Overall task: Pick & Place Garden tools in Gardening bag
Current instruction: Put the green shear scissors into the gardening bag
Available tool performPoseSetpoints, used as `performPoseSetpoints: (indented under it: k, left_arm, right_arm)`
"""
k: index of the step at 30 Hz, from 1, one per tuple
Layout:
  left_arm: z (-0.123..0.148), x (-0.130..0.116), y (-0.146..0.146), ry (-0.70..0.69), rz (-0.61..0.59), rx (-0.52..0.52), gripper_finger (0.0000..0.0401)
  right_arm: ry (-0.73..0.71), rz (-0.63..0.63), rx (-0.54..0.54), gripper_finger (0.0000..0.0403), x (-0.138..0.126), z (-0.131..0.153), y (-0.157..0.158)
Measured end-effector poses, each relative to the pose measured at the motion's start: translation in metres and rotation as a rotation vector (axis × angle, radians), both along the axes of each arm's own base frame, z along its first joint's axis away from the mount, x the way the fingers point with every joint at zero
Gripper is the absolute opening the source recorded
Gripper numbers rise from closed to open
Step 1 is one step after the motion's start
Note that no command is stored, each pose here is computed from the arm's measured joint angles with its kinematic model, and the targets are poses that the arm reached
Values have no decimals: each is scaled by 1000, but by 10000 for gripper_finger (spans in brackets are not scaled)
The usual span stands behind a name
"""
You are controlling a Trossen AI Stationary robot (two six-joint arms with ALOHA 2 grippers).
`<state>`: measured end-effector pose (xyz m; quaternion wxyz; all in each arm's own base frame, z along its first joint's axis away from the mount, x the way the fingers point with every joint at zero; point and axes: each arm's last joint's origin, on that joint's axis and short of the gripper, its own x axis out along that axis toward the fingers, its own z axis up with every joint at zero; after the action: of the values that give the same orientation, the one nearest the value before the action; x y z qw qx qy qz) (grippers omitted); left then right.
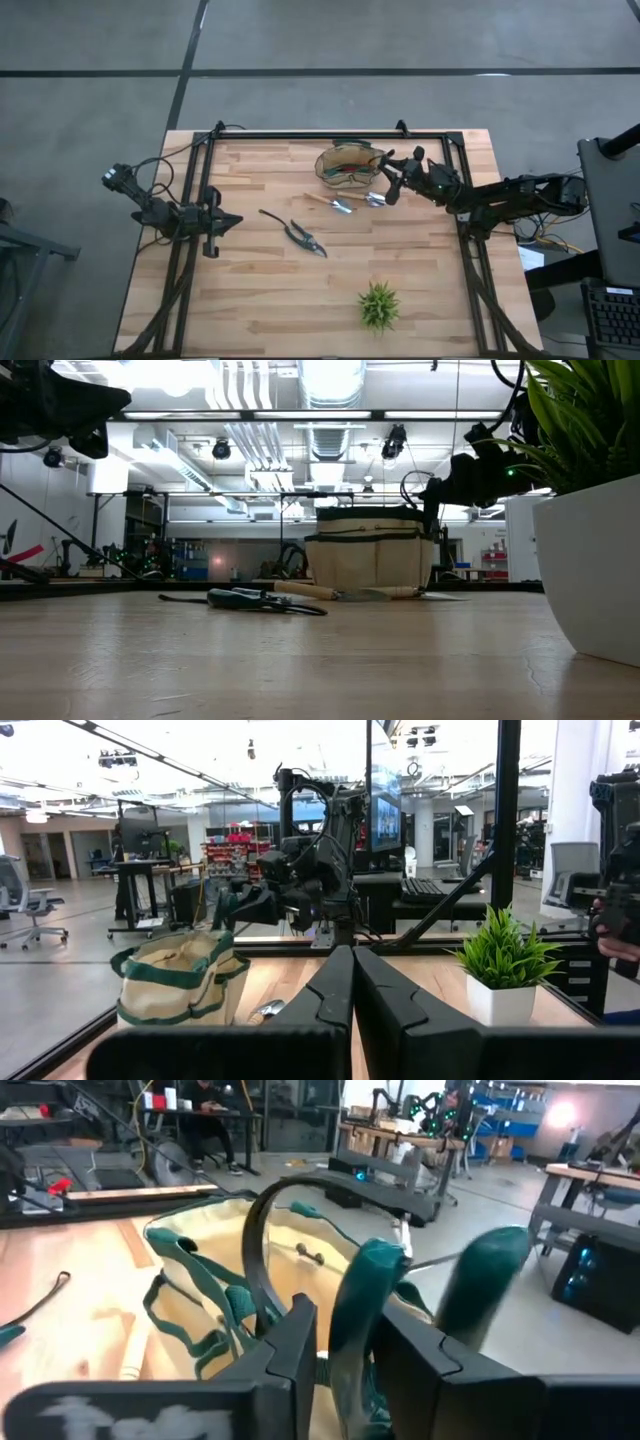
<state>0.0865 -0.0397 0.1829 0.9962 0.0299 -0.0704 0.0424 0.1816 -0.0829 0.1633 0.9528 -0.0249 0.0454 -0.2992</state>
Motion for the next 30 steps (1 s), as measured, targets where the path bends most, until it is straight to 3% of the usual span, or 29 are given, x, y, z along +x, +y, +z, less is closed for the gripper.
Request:
performPoseSetpoints:
  k: [9,24,30]
  left_arm:
    - [0,0,0,0,1,0,14]
    - [0,0,0,0,0,0,14]
    - [0,0,0,0,0,0,14]
  right_arm:
    - [100,22,38,128,-1,-10,1]
    - [-10,35,-31,89,-11,16,6]
    - [126,63,21,43,-16,18,8]
